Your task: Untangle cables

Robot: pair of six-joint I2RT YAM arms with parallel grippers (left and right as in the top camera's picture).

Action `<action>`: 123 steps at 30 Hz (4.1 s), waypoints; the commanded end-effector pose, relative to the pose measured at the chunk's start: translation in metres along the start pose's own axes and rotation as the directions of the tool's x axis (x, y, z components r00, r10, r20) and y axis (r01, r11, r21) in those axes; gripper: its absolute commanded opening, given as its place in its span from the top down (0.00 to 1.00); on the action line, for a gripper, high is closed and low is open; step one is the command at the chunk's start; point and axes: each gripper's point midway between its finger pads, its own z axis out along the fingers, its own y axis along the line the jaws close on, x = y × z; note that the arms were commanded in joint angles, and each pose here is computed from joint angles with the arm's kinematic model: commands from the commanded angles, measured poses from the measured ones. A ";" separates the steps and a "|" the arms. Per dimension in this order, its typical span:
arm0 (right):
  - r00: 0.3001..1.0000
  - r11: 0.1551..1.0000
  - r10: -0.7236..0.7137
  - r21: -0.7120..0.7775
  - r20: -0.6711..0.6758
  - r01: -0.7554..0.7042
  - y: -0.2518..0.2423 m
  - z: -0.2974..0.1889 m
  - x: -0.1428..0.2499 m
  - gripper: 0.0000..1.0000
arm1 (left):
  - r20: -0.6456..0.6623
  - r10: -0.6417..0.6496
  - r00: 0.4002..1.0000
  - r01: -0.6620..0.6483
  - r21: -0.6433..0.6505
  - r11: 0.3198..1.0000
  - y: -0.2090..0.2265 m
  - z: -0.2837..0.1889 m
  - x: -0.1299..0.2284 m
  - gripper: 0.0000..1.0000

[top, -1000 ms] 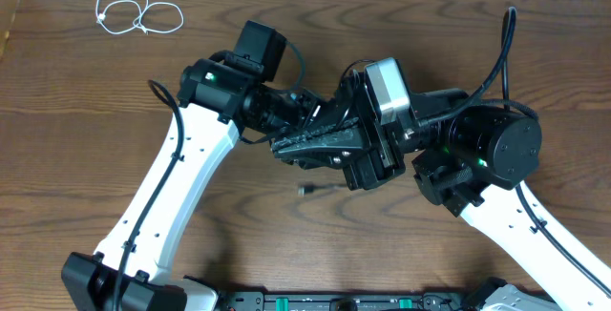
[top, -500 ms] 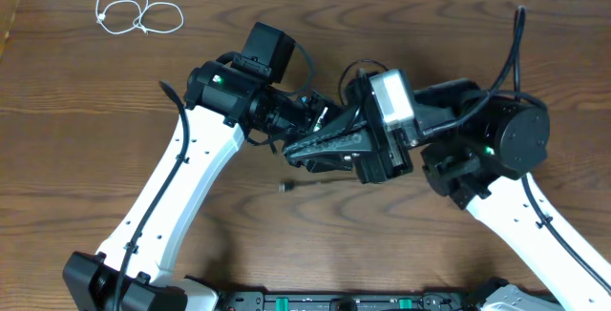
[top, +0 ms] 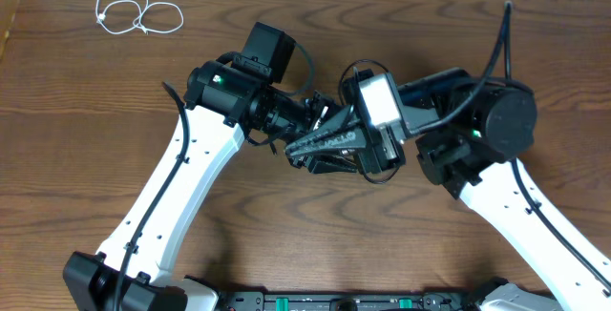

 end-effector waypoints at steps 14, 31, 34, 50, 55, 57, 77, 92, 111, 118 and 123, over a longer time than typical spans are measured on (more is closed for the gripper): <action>0.993 0.995 -0.091 0.034 0.068 0.089 0.000 0.011 -0.015 0.99 | -0.028 -0.062 0.998 0.062 0.000 0.998 0.000 0.001 0.002 0.43; 0.994 0.996 -0.089 0.030 0.061 0.087 -0.003 0.012 -0.009 0.99 | -0.059 -0.061 0.996 0.062 0.004 0.998 -0.001 0.001 0.007 0.62; 0.994 0.996 -0.089 0.030 0.061 0.088 -0.003 0.012 -0.009 0.99 | -0.087 -0.058 0.995 0.059 0.008 0.998 -0.002 0.001 0.012 0.62; 0.990 0.992 -0.125 0.029 0.062 0.123 -0.002 0.016 -0.007 0.99 | -0.134 -0.060 0.989 0.063 0.014 0.998 -0.004 0.000 0.020 0.53; 0.986 0.988 -0.131 0.100 0.104 0.121 -0.012 0.020 -0.015 0.99 | -0.133 -0.060 0.989 0.063 0.014 0.998 -0.004 0.000 0.020 0.50; 0.983 0.984 -0.147 0.114 0.107 0.135 -0.014 0.020 -0.016 0.99 | -0.133 -0.060 0.989 0.063 0.014 0.998 -0.004 0.000 0.020 0.49; 0.987 0.986 -0.131 0.113 0.096 0.120 -0.020 0.021 -0.006 0.99 | -0.134 -0.057 0.989 0.059 0.015 0.998 -0.004 0.000 0.020 0.81; 0.989 0.986 -0.120 0.123 0.085 0.109 -0.024 0.017 -0.003 0.99 | -0.120 0.041 0.992 -0.034 0.059 0.998 -0.017 0.000 0.017 0.92; 0.995 0.974 0.075 0.207 0.059 -0.086 -0.050 -0.028 0.001 0.94 | 0.128 -0.004 0.992 -0.008 0.091 0.996 -0.021 -0.022 -0.036 0.93; 0.972 0.944 0.236 0.236 0.001 -0.229 -0.058 -0.063 0.016 0.99 | 0.472 -0.061 0.880 0.026 0.080 0.996 -0.013 -0.053 -0.100 0.93; 0.904 0.849 0.428 0.341 0.005 -0.404 -0.076 -0.104 0.040 0.65 | 0.694 -0.086 0.715 0.078 0.043 0.996 0.004 -0.082 -0.139 0.92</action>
